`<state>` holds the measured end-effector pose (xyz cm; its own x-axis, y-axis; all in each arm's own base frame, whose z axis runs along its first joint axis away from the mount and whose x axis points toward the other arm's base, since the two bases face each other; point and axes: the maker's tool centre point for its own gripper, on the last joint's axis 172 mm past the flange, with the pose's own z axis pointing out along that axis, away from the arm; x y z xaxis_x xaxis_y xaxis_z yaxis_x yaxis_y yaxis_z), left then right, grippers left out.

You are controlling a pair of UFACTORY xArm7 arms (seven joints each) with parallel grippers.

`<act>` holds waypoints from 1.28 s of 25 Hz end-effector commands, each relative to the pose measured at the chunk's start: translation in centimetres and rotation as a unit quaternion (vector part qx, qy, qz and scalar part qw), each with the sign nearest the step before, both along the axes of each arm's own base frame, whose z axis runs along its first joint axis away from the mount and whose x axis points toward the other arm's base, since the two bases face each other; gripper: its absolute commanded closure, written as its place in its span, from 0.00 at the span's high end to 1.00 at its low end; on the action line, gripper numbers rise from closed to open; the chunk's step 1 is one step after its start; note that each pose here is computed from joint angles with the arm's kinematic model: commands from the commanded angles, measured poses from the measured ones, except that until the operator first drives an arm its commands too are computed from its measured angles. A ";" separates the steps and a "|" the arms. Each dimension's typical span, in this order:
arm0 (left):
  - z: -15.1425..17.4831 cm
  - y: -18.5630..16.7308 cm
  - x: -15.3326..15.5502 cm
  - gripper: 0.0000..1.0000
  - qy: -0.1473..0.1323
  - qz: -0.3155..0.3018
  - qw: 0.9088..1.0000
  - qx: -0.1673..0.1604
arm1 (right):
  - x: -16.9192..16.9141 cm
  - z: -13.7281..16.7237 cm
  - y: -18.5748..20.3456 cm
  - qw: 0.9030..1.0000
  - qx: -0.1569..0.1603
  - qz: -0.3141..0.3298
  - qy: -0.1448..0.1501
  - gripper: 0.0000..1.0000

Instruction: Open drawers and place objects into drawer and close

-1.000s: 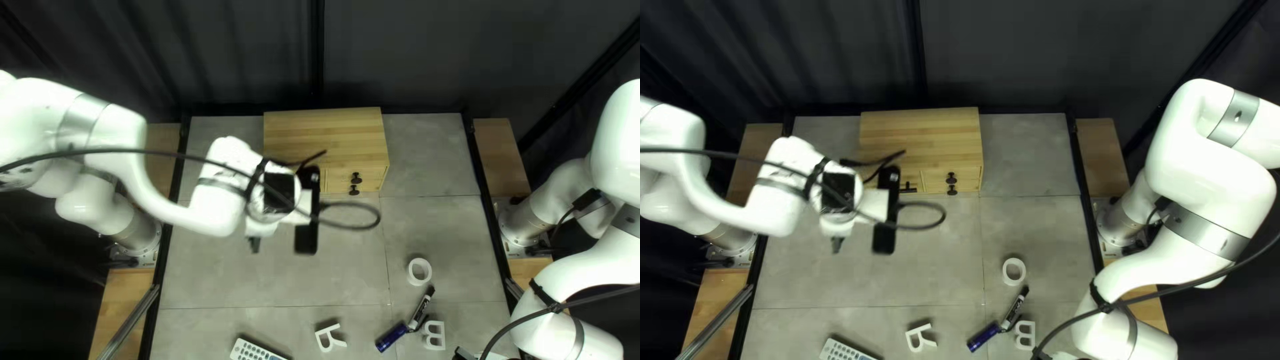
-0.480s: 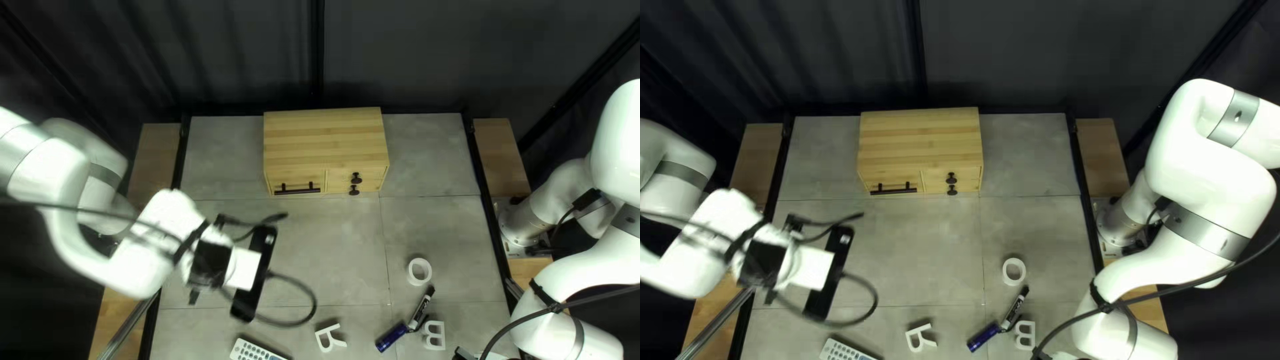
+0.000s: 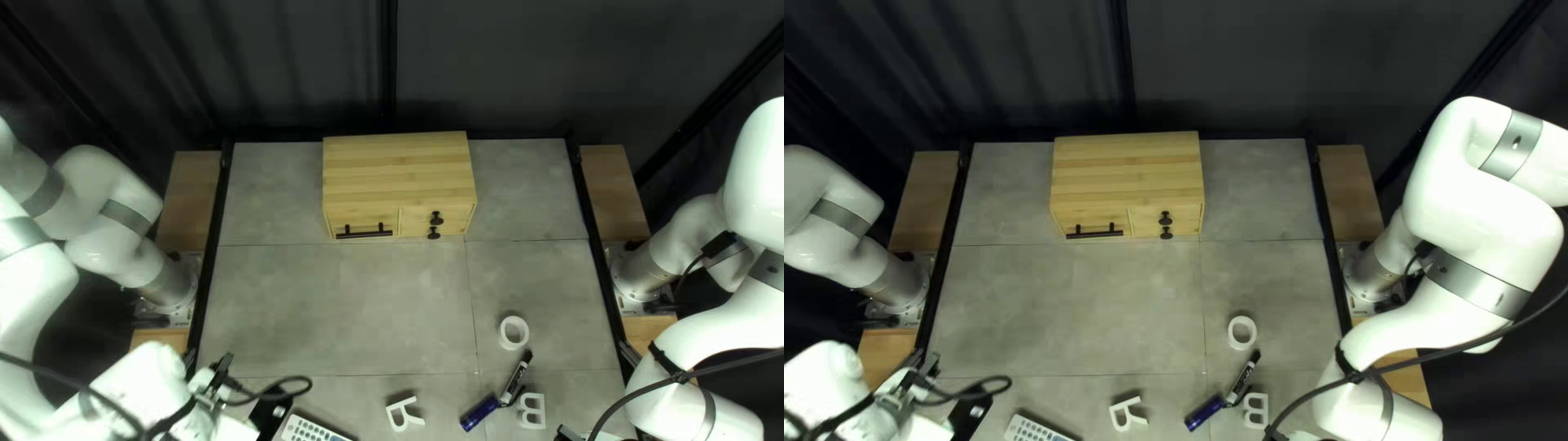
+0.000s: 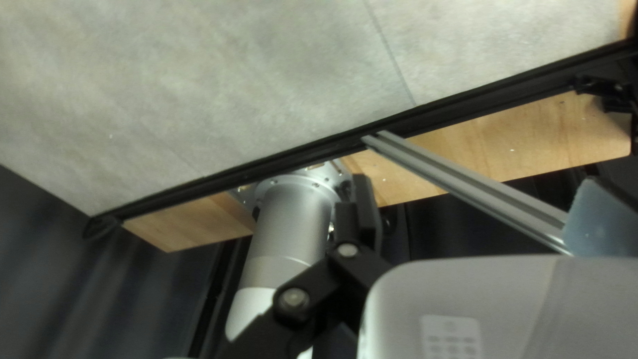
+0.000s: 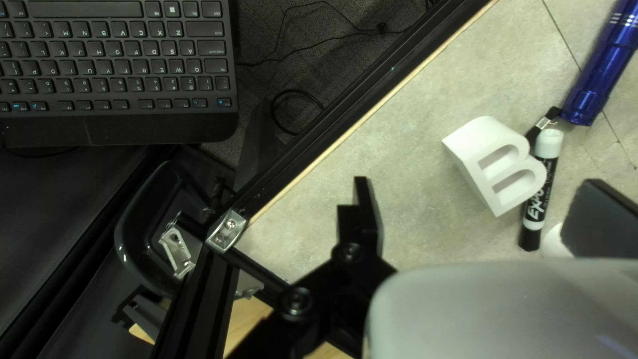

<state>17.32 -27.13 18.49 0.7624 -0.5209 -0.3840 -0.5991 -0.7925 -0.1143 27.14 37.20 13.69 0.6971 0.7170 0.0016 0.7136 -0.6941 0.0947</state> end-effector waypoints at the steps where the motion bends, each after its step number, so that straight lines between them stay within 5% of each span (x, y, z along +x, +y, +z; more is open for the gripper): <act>1: -0.8 -1.1 -0.8 1.00 0.012 -0.011 1.000 -0.017 | 0.0 0.0 0.0 1.000 0.000 0.000 0.000 1.00; 26: -1.0 -1.6 -1.0 1.00 0.019 -0.018 0.999 -0.024 | 0.3 -0.8 -0.2 1.000 -0.010 0.024 0.004 1.00; 32: -1.0 -1.6 -1.0 1.00 0.019 -0.018 0.999 -0.024 | 3.6 -0.6 -6.4 0.997 -0.027 0.068 0.011 1.00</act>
<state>16.31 -28.75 17.44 0.7277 -0.5664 -0.3867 -0.6310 -0.7739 -0.0539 28.82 34.96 12.75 0.6087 0.7927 -0.0331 0.7910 -0.6029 0.1041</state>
